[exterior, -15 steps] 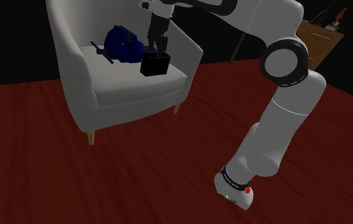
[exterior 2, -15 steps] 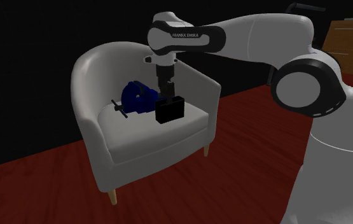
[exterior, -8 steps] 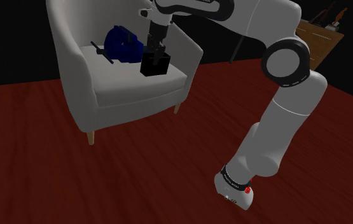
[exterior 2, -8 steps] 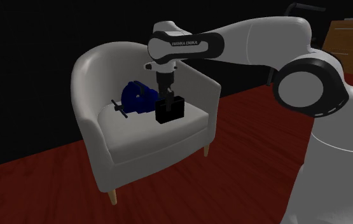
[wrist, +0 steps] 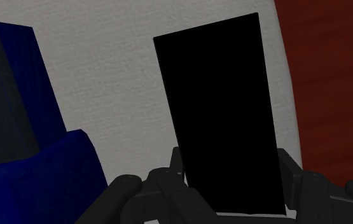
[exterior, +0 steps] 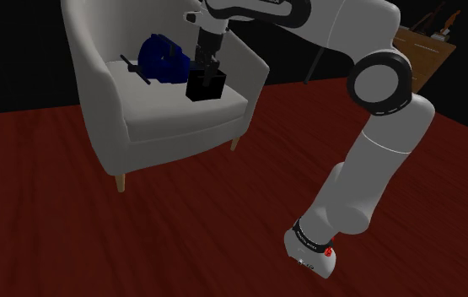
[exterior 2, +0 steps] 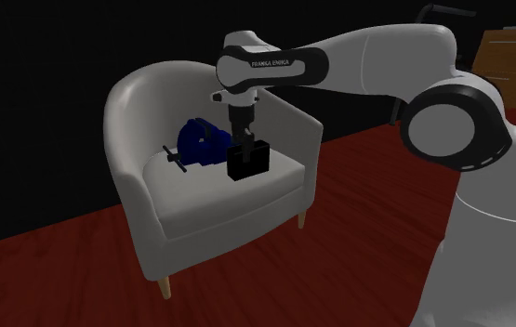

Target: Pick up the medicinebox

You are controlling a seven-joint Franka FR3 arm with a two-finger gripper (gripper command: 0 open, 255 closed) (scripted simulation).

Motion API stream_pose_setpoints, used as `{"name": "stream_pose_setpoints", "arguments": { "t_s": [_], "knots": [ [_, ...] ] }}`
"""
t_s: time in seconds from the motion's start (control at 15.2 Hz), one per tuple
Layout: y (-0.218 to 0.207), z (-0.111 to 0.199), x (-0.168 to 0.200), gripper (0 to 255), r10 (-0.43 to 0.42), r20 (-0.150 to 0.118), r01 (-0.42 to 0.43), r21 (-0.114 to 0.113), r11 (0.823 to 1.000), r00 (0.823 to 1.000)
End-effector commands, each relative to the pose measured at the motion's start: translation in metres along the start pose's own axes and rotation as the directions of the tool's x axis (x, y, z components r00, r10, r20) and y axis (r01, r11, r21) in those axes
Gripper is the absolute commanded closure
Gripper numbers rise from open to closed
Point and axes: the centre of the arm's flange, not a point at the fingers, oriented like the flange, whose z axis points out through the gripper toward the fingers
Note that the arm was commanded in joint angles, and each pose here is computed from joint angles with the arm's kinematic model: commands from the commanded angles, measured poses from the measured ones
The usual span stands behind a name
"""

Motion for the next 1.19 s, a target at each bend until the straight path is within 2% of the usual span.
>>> {"name": "stream_pose_setpoints", "arguments": {
  "t_s": [0.0, 0.99, 1.12],
  "knots": [
    [0.001, 0.001, 0.0, 255, 0.001, 0.002, -0.001, 0.003, 1.0, 1.0],
    [0.002, -0.078, 0.0, 255, 0.001, 0.002, -0.001, 0.003, 1.0, 1.0],
    [0.002, -0.079, 0.0, 255, 0.001, 0.002, -0.001, 0.003, 1.0, 1.0]
  ]
}}
